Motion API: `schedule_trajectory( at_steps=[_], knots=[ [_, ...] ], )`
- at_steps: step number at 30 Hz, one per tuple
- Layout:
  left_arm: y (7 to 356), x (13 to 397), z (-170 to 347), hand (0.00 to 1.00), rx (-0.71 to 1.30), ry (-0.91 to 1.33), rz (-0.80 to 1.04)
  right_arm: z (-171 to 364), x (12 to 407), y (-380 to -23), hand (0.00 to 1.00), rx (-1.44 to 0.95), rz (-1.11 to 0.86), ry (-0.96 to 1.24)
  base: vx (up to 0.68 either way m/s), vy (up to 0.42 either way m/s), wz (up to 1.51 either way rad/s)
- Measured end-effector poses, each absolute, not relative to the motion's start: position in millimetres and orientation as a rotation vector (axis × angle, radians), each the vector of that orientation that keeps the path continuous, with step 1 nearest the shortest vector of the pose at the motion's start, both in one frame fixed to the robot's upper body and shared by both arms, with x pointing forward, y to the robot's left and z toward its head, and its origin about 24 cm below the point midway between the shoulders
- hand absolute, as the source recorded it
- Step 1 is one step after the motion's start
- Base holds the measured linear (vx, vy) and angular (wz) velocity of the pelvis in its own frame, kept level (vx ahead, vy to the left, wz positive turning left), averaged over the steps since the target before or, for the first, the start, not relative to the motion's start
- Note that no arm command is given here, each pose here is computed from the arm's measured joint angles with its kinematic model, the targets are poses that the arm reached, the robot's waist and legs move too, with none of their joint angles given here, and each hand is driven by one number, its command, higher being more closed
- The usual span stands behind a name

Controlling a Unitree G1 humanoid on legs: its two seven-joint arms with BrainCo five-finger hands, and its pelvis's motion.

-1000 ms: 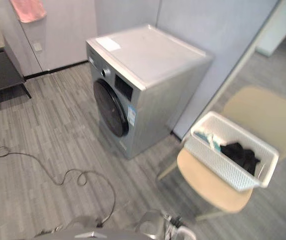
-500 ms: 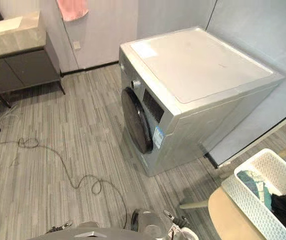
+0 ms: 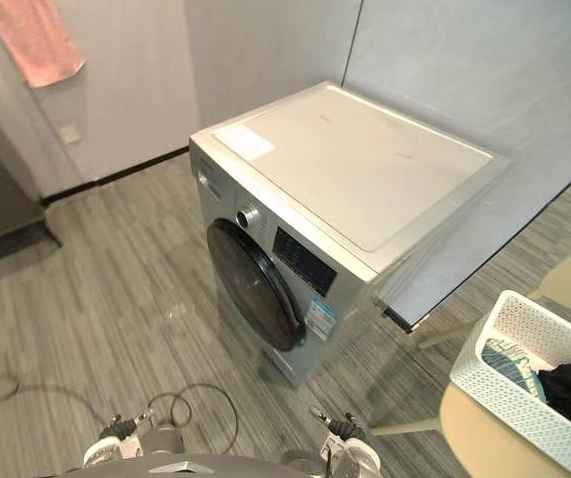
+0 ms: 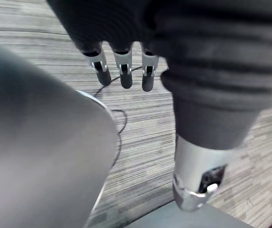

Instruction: Pick up the laundry basket with both hands and put the clothes into the washing machine.

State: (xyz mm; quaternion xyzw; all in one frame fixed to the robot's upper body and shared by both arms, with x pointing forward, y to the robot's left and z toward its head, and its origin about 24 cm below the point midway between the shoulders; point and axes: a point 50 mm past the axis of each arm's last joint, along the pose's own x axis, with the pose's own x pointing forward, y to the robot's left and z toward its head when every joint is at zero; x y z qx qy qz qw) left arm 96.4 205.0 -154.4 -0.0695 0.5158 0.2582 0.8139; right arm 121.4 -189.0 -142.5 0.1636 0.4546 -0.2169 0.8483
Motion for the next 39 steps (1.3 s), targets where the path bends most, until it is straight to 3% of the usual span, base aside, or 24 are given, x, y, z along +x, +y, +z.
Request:
schedule_trajectory(
  at_steps=[8,13,18,32,39],
  knots=[
    [198,98,-159,0.0,-0.033,1.17,0.438,-111,168,-150,0.0,0.212,-0.149,0.779,0.11,0.292,-0.6],
    [206,96,-160,0.0,0.022,1.191,0.414,-79,191,-102,0.0,0.053,0.244,0.618,-0.02,0.017,-0.5],
    [202,106,-160,0.0,0.045,1.2,0.357,-45,215,-102,0.0,-0.018,0.384,0.433,-0.03,-0.173,-0.02],
    [201,108,-159,0.0,-0.021,1.195,0.395,-5,234,-107,0.0,-0.009,0.376,0.242,-0.01,-0.004,0.21],
    [200,108,-159,0.0,-0.013,1.197,0.388,19,267,-143,0.0,-0.101,0.213,0.153,0.02,0.006,-0.01]
  ],
)
